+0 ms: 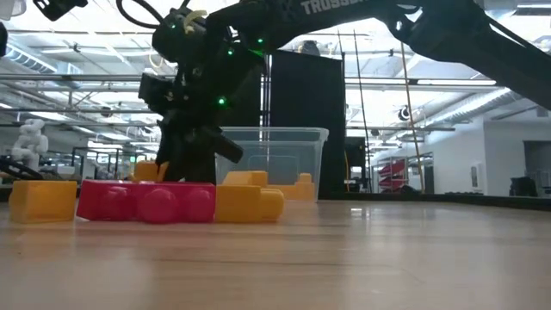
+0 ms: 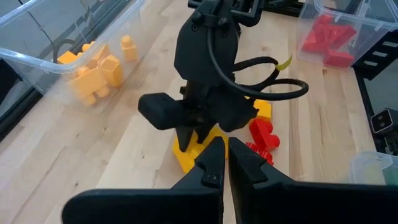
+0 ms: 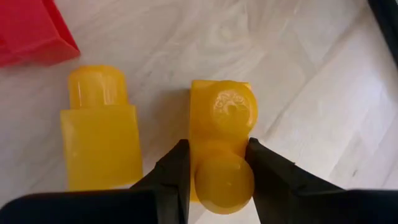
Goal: Sort blocks
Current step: Put the yellow game piece into the top transparent bin
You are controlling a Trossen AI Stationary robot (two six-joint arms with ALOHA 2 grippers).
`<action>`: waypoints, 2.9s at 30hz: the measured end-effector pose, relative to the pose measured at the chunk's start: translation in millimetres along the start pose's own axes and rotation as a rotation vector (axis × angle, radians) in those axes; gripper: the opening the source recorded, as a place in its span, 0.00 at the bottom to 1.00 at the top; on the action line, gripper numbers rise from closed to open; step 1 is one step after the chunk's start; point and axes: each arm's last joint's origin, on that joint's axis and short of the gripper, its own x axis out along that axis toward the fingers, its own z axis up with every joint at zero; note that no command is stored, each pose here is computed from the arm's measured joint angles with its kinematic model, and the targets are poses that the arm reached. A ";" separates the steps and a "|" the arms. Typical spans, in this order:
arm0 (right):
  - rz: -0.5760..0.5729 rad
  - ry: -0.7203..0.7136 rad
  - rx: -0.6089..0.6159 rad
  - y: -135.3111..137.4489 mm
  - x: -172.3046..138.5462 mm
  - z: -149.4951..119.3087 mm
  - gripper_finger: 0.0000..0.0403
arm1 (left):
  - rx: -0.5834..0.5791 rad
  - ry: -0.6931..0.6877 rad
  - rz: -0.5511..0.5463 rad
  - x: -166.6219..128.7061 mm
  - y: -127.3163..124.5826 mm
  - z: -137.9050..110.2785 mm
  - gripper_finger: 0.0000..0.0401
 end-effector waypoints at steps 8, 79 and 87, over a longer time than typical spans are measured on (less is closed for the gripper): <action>-0.005 -0.009 0.182 -7.8 -29.0 3.6 0.27 | 0.001 0.000 0.000 0.0 0.0 0.0 0.01; -0.173 0.230 1.471 -113.4 -125.6 -204.4 0.27 | -0.025 0.001 -0.002 0.3 -0.5 0.1 0.01; -0.166 0.240 1.472 -112.5 -122.9 -205.9 0.42 | -0.023 0.002 0.000 0.3 -0.5 0.0 0.01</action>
